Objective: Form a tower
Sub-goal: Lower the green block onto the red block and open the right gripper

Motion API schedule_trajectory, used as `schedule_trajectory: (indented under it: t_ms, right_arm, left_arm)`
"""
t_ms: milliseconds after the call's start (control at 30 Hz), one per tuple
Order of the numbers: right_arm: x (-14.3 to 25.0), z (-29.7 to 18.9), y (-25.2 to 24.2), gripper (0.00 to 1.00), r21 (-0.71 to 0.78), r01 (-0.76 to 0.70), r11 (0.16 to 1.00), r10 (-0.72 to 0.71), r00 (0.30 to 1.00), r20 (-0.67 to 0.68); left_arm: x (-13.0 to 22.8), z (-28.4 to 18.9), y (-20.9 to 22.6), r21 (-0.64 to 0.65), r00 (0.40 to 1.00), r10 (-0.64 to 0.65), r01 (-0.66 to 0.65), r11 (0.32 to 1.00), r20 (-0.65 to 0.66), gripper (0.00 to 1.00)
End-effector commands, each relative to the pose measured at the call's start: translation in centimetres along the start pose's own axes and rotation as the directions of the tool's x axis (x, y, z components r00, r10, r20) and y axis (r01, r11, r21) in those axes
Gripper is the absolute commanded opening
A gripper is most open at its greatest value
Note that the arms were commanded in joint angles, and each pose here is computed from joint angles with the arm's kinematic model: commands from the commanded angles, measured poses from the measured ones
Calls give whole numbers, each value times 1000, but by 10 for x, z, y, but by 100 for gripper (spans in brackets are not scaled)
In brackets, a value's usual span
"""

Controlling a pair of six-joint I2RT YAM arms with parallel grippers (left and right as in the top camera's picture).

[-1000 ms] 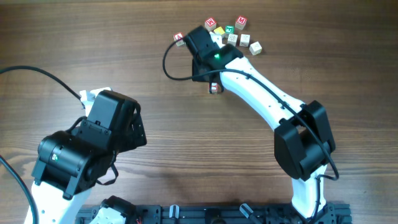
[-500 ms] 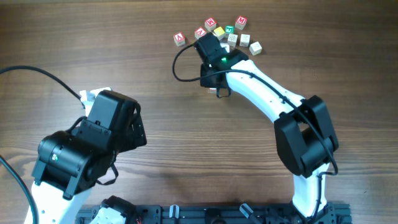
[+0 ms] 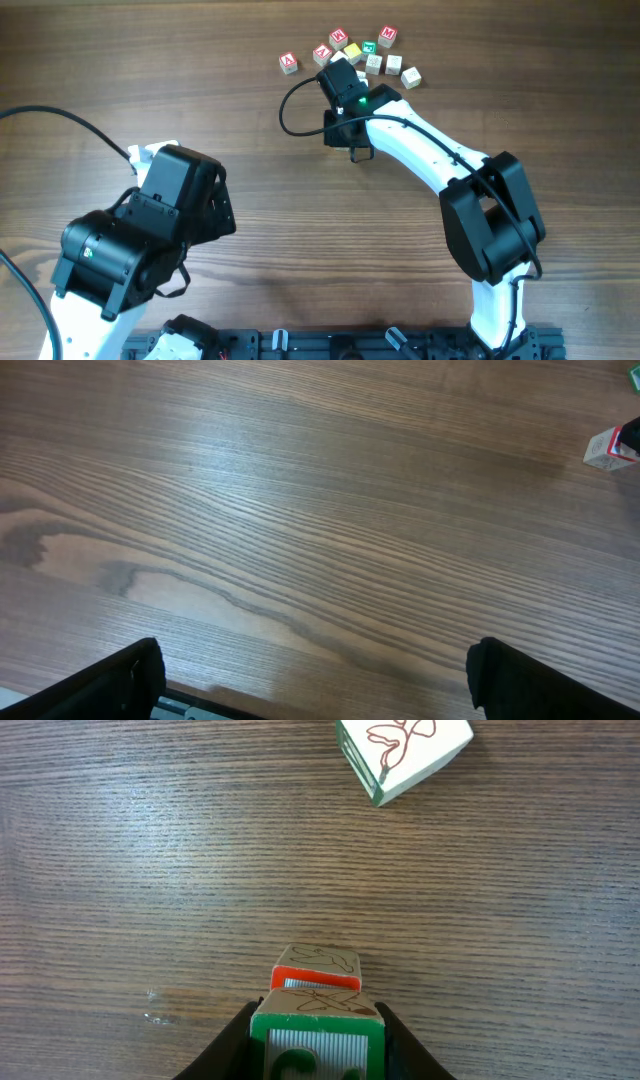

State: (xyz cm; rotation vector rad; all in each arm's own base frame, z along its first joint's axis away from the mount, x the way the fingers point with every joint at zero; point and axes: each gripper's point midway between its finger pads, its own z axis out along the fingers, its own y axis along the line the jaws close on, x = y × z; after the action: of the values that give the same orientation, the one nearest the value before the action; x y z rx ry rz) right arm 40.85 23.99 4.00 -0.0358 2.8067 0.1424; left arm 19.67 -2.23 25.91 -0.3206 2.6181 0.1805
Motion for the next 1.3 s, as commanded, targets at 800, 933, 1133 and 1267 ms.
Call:
schedule_trajectory:
  t_ms: [800,933,1133,1267]
  right_arm:
    - [2,0,1,38,82,-47,996,42,997,62]
    - [0,0,-1,40,90,-48,995,42,997,70]
    - [-2,0,-1,29,93,-50,994,43,996,79]
    - [-4,-1,-1,28,93,-55,994,46,995,91]
  left_arm:
    - [-1,-1,2,-5,1000,0,0,1000,9,100]
    - [-1,-1,2,-5,1000,0,0,1000,9,100]
    - [-1,-1,2,-5,1000,0,0,1000,9,100]
    - [-1,-1,2,-5,1000,1,-1,1000,9,100]
